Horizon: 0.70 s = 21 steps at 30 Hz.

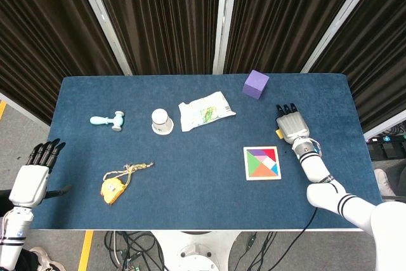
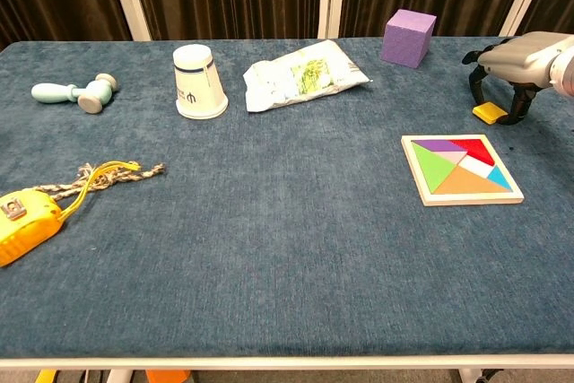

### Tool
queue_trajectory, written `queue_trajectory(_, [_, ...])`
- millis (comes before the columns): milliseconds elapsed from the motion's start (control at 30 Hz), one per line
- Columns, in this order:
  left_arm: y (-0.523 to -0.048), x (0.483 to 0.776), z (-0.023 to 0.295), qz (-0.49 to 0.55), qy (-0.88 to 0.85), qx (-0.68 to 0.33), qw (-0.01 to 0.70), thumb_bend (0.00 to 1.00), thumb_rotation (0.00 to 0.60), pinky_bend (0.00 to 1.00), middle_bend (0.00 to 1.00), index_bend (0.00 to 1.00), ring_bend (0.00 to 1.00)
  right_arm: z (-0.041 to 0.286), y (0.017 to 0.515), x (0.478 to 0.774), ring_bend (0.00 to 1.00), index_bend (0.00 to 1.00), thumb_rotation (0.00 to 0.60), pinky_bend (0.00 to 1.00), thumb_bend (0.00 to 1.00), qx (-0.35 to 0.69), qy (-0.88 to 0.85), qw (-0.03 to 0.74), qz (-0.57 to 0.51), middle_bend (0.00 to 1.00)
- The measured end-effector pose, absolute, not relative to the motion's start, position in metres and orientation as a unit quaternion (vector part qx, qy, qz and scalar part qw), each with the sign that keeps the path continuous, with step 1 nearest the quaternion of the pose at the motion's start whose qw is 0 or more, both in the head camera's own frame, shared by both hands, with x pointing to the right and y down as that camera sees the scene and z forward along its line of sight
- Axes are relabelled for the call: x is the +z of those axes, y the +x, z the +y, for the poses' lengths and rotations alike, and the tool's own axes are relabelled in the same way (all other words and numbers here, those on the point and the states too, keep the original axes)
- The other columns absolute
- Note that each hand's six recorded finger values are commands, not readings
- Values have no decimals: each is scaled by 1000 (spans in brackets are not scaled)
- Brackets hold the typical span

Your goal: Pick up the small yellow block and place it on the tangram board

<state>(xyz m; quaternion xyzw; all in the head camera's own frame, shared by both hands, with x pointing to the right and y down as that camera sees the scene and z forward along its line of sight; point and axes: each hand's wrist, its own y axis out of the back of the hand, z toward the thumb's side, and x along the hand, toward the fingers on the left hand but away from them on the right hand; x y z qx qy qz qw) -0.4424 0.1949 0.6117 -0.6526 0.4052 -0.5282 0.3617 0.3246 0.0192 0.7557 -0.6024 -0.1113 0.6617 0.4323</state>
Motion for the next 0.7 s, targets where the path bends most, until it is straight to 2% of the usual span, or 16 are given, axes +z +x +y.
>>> queue_trajectory(400, [-442,611,195,407,-652,-527,363,0,600,0,0,36,0,28,318,729,0,540,600,0,232,633,-622,443,-128,0])
queue_trajectory(700, [-440,611,198,404,-659,-523,359,0,600,0,0,36,0,68,302,704,0,548,600,0,232,598,-653,451,-112,0])
